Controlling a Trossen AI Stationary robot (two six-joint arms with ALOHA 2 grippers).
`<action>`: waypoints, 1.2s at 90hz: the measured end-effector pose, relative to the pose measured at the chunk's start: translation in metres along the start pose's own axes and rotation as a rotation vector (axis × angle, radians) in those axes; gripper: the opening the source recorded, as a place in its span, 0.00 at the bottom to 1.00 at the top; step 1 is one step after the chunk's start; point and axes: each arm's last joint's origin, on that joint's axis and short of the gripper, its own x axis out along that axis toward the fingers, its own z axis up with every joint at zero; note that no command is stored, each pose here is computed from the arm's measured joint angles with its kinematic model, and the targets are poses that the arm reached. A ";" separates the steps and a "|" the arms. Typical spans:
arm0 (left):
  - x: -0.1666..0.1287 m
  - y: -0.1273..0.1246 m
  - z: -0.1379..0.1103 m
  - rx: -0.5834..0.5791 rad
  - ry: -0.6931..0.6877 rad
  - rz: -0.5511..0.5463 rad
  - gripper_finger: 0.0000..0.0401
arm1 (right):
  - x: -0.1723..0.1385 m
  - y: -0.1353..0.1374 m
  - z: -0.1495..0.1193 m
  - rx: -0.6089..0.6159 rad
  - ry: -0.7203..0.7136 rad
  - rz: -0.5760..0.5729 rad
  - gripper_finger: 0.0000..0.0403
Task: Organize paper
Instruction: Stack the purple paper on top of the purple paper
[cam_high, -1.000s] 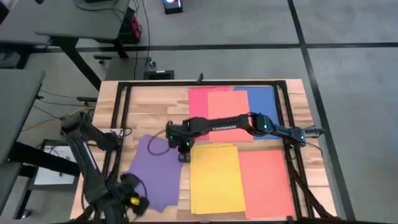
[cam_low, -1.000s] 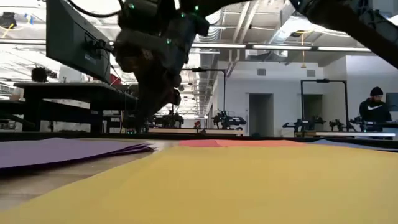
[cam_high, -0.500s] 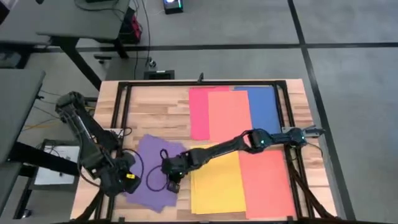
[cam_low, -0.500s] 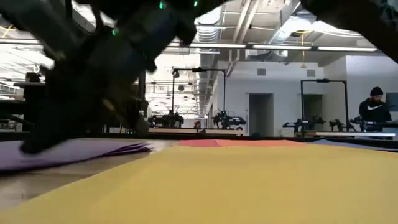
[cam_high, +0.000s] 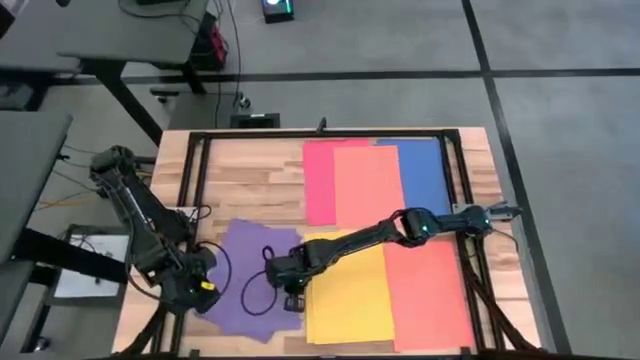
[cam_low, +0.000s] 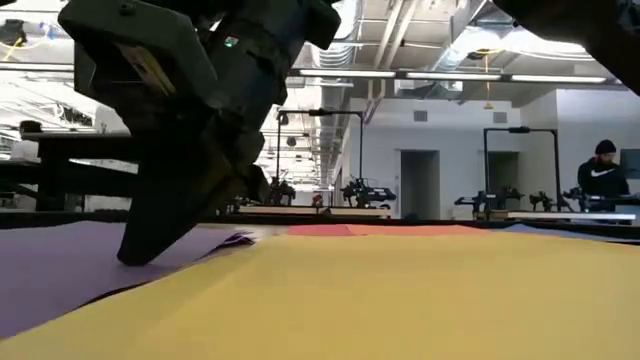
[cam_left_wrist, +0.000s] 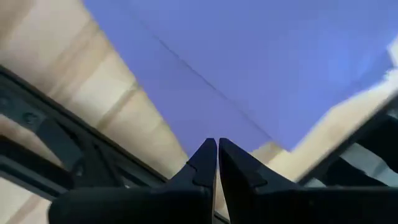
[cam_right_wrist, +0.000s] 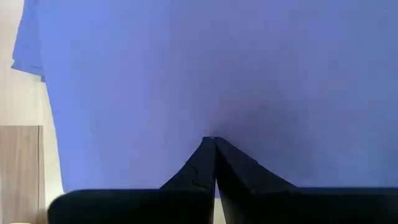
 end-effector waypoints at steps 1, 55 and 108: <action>0.001 0.000 0.000 0.000 -0.001 0.005 0.00 | 0.000 -0.001 0.000 0.008 -0.001 0.003 0.00; 0.067 0.005 -0.008 0.407 0.280 0.228 0.00 | -0.029 0.025 0.009 0.145 -0.064 0.112 0.00; 0.104 0.010 -0.009 0.751 0.346 0.222 0.00 | -0.021 0.055 -0.019 0.125 0.038 -0.004 0.00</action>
